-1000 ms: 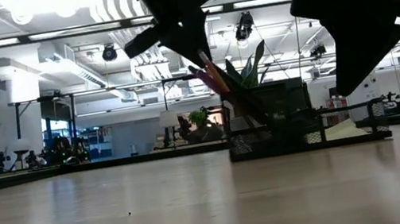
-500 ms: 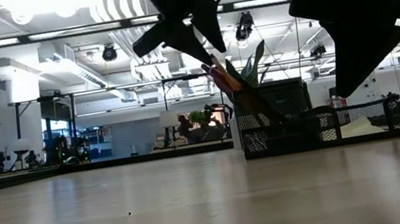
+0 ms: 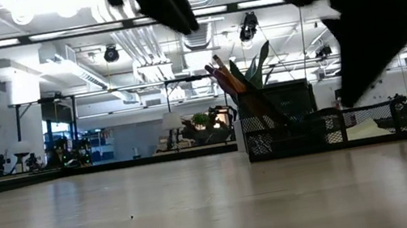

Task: Pick and place office supplies into organizer
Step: Return to Home Position

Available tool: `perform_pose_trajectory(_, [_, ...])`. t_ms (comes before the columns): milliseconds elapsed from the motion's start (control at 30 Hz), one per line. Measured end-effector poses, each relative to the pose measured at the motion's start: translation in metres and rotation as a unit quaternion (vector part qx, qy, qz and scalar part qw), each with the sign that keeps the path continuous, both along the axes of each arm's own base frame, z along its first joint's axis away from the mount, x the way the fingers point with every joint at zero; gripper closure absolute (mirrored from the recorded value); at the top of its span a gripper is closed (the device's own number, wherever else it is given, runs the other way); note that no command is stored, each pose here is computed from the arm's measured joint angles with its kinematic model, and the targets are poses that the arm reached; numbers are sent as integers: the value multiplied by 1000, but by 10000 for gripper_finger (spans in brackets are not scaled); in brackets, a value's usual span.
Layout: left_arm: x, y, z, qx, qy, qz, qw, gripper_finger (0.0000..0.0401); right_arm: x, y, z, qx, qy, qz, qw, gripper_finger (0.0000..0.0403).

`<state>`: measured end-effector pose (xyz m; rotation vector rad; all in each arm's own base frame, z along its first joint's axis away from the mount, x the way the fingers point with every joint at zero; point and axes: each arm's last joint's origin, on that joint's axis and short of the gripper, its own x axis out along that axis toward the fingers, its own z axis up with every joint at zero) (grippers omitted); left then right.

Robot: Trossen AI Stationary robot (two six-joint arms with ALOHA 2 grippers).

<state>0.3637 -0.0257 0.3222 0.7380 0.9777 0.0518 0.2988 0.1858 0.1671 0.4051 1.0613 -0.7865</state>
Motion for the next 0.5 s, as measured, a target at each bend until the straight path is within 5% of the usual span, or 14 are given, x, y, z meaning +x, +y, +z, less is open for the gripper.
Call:
perform_pose_trajectory(133, [-24,6,20,-183,-67,9,981,246,14,-11,15,22,-47,68,996,390])
perform_pose_trajectory(333, [-64,40,21,-318,-113,71,939,246,17,-65,51,20,-108,101,989,390])
perform_pose_trajectory(500, [-108,43,20,-399,-153,35,903,246,-3,-112,88,49,-230,131,963,390])
